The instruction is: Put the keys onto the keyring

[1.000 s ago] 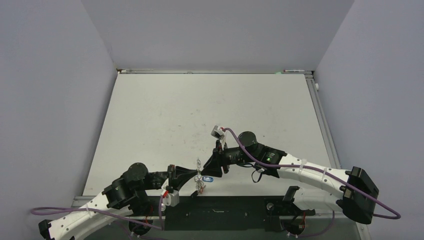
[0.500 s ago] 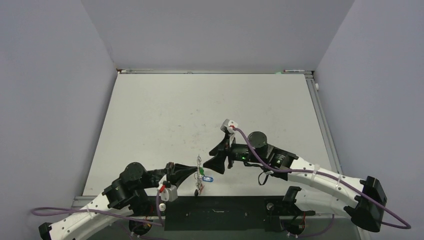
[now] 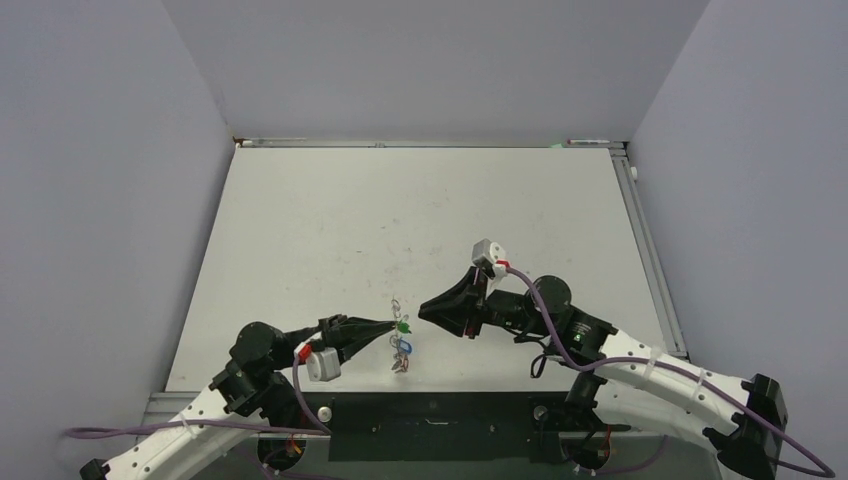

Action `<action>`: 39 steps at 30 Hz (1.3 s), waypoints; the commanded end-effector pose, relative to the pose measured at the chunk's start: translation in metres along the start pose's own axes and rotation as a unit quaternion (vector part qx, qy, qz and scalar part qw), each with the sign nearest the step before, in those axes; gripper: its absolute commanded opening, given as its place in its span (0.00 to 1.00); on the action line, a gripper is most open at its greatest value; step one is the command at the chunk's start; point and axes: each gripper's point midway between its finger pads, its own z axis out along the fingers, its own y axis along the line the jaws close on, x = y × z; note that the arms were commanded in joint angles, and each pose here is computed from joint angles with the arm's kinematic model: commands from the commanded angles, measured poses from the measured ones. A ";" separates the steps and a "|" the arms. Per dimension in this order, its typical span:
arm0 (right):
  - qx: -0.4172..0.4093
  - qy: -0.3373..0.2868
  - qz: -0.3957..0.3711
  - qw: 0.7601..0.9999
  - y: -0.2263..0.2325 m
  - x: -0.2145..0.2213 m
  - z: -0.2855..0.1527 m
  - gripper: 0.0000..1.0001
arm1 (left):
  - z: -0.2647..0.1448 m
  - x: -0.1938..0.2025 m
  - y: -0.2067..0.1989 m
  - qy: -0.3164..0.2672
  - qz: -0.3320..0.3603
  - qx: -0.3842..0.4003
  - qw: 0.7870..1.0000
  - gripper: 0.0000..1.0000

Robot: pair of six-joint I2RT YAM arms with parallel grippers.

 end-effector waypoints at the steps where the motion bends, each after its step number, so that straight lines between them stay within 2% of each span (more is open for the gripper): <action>1: -0.027 -0.007 0.006 1.000 0.005 -0.001 0.018 0.14 | 0.002 -0.035 0.008 -0.067 0.008 -0.007 0.998 0.00; 9: -0.024 0.004 0.011 1.000 -0.002 0.002 0.041 0.12 | -0.001 -0.034 0.003 -0.068 0.017 0.002 0.998 0.00; 18: -0.001 0.012 0.011 1.000 -0.009 0.003 0.043 0.12 | 0.000 -0.031 0.002 -0.063 0.018 0.005 0.998 0.00; 22: 0.002 0.008 -0.001 1.000 -0.007 -0.008 0.040 0.17 | 0.000 -0.031 0.003 -0.062 0.019 0.005 0.998 0.00; 27: 0.044 0.011 -0.016 0.999 -0.016 -0.013 0.028 0.27 | -0.001 -0.031 0.005 -0.061 0.022 -0.002 0.998 0.00; 29: 0.049 0.009 -0.016 0.999 -0.016 -0.013 0.022 0.28 | -0.001 -0.031 0.006 -0.061 0.023 -0.006 0.998 0.00; 39: -0.022 -0.012 0.012 1.000 0.013 -0.013 0.020 0.24 | -0.002 -0.033 0.007 -0.065 0.026 -0.009 0.998 0.00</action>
